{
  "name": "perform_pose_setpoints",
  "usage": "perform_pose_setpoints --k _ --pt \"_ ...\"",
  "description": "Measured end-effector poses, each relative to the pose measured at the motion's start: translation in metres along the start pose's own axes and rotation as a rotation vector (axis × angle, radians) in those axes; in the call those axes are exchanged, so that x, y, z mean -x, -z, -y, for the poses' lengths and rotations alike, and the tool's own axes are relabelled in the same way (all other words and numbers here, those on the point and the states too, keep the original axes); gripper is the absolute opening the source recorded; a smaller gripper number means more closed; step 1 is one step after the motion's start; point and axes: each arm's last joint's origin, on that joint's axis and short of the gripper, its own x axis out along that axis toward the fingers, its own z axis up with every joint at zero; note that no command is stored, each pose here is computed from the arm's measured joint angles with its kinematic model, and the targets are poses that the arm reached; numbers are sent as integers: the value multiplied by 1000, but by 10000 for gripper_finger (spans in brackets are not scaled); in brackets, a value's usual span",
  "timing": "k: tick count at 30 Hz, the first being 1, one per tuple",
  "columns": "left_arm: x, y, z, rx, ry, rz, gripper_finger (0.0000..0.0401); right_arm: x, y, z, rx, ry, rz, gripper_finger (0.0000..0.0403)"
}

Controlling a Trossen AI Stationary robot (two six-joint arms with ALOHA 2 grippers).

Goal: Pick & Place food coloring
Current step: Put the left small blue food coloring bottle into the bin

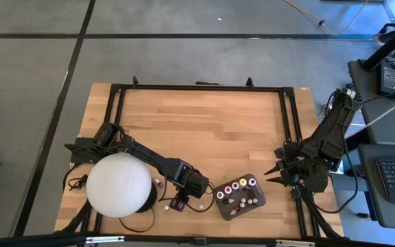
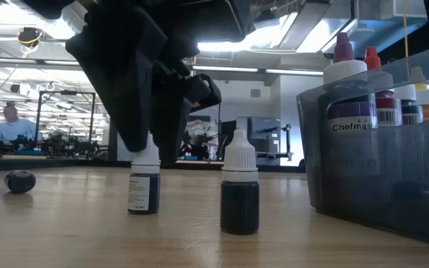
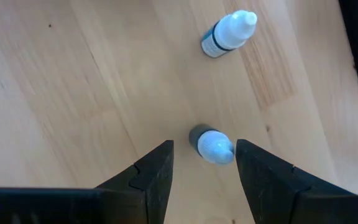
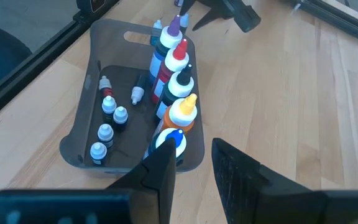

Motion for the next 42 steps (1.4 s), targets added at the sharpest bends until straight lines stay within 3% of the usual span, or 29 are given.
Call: perform_pose_setpoints --k 10,18,34,42 --pt "0 -5 0 3 5 52 168 0 0 0 -26 0 0 108" --pt "-5 1 6 -35 -45 -6 164 0 0 0 -24 0 0 108" --pt "-14 3 3 -119 -58 -42 72 0 0 0 -19 1 -4 108" --pt "-7 2 1 -129 -114 -28 74 0 1 0 -18 1 -5 108"
